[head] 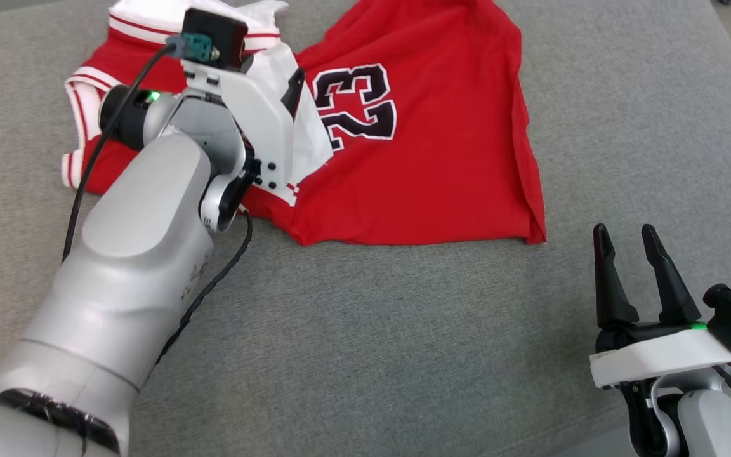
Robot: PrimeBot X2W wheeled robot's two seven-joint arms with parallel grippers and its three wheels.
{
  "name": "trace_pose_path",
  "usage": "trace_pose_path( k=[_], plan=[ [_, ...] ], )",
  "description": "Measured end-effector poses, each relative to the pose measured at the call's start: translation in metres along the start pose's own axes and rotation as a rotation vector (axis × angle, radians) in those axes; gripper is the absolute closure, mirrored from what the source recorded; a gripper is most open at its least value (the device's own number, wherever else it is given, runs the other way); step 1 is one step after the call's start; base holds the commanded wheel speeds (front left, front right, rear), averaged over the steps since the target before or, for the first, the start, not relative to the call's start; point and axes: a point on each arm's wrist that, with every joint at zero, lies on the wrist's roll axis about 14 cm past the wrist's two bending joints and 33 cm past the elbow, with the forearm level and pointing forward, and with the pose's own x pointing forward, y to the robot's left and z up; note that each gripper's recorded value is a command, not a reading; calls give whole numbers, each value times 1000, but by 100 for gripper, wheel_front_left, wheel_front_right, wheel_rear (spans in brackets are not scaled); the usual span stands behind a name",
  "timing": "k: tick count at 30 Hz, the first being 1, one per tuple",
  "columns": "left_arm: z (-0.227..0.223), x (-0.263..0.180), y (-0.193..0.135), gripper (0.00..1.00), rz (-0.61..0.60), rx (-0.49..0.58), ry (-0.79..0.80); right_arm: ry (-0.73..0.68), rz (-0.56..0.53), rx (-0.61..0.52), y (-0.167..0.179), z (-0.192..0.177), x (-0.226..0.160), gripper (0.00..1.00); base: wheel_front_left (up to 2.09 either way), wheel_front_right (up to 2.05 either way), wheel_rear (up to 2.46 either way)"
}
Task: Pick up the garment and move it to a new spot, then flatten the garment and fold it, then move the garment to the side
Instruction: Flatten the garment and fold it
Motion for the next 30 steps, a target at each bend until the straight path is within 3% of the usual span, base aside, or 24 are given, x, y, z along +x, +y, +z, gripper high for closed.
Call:
trace_pose_path(
  k=[21, 22, 23, 25, 27, 30],
  plan=[
    [-9, 40, 10, 0, 47, 53, 76, 9, -43, 2, -11, -8, 3, 0, 0, 0, 0],
    [-11, 41, 11, 15, 47, 60, 83, 13, -46, 2, -12, -9, 3, 0, 0, 0, 0],
    [-14, 42, 12, 40, 50, 64, 93, 15, -49, 1, -13, -10, 2, 0, 0, 0, 0],
    [-18, 42, 13, 65, 51, 69, 109, 13, -54, 2, -14, -10, 2, 0, 0, 0, 0],
    [-19, 42, 14, 100, 51, 74, 113, 9, -57, 3, -15, -9, 2, 0, 0, 0, 0],
    [-15, 41, 12, 100, 49, 85, 102, 7, -59, 6, -15, -9, 1, 0, 0, 0, 0]
  ],
)
